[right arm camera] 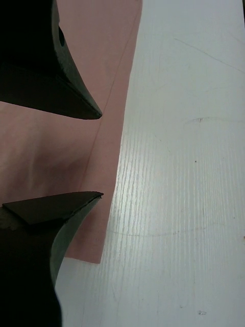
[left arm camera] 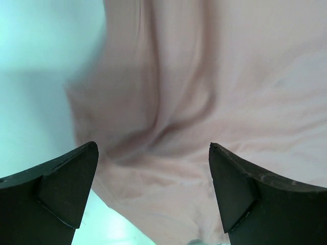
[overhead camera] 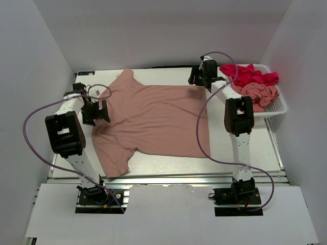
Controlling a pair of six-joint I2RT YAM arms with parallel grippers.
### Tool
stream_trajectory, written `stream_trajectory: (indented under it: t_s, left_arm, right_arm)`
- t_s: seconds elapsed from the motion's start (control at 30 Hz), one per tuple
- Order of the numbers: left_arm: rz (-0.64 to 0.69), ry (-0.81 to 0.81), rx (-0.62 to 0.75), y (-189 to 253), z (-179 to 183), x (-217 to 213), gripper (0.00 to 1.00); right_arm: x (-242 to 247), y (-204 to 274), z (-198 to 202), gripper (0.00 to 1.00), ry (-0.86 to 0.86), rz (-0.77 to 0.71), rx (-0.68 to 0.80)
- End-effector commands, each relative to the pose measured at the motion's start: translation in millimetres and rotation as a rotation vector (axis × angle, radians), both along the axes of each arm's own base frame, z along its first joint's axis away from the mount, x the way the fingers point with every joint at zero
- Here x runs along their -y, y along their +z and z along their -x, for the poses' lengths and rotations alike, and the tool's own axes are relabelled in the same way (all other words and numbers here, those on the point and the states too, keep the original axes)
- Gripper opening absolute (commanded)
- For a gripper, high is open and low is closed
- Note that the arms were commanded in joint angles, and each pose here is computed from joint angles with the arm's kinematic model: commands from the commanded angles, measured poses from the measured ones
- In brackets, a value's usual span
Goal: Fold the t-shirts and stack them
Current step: Flatten out the tshirt
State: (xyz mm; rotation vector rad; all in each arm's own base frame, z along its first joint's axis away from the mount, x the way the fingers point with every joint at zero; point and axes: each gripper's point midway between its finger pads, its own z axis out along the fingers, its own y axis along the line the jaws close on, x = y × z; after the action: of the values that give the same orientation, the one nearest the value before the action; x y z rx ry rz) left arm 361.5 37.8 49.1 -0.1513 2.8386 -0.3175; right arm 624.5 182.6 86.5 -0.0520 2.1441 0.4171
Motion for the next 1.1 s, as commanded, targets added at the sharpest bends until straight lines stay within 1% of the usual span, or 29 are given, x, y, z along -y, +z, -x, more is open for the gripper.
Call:
stream_trajectory:
  t_s: [0.0, 0.07, 0.1, 0.13, 0.2, 0.27, 0.4, 0.5, 0.63, 0.77, 0.87, 0.97, 1.0, 1.07]
  left_arm:
    - [0.002, -0.032, 0.119, 40, -43, -6, 0.98]
    - [0.042, -0.042, 0.134, 49, -57, -2, 0.98]
    - [0.043, -0.047, 0.190, 66, -72, -3, 0.98]
    - [0.046, -0.049, 0.220, 72, -81, -3, 0.98]
    - [0.070, -0.046, 0.278, 82, -99, -1, 0.98]
    - [0.077, -0.043, 0.299, 82, -108, 1, 0.98]
    - [0.093, -0.057, 0.313, 63, -125, 4, 0.98]
    - [0.082, -0.064, 0.342, 50, -139, 2, 0.98]
    - [0.063, -0.068, 0.357, 18, -160, 3, 0.98]
    - [0.037, -0.056, 0.386, 1, -178, -3, 0.98]
    - [0.029, -0.052, 0.409, -6, -189, -6, 0.98]
    - [0.036, -0.045, 0.437, -1, -199, -6, 0.98]
    - [0.037, -0.046, 0.456, 5, -204, -6, 0.98]
    - [0.032, -0.055, 0.471, 9, -208, -6, 0.98]
  right_arm:
    - [-5, 11, -13, 0.64, 0.020, -0.020, 0.039]
    - [-2, 7, -16, 0.64, 0.014, -0.007, 0.035]
    - [2, 4, -19, 0.64, 0.005, 0.001, 0.036]
    - [5, 1, -20, 0.64, -0.003, 0.006, 0.025]
    - [16, -4, -23, 0.64, -0.027, 0.008, 0.017]
    - [25, -7, -25, 0.64, -0.045, 0.007, 0.008]
    - [32, -6, -27, 0.64, -0.053, 0.018, 0.005]
    - [32, -4, -26, 0.64, -0.047, 0.025, 0.009]
    - [35, -5, -27, 0.64, -0.056, 0.037, 0.006]
    - [41, -9, -26, 0.64, -0.070, 0.070, 0.002]
    - [50, -13, -29, 0.64, -0.102, 0.104, -0.009]
    - [58, -17, -31, 0.65, -0.135, 0.121, -0.031]
    - [59, -11, -35, 0.65, -0.146, 0.122, -0.022]
    - [66, -14, -31, 0.65, -0.169, 0.130, -0.053]
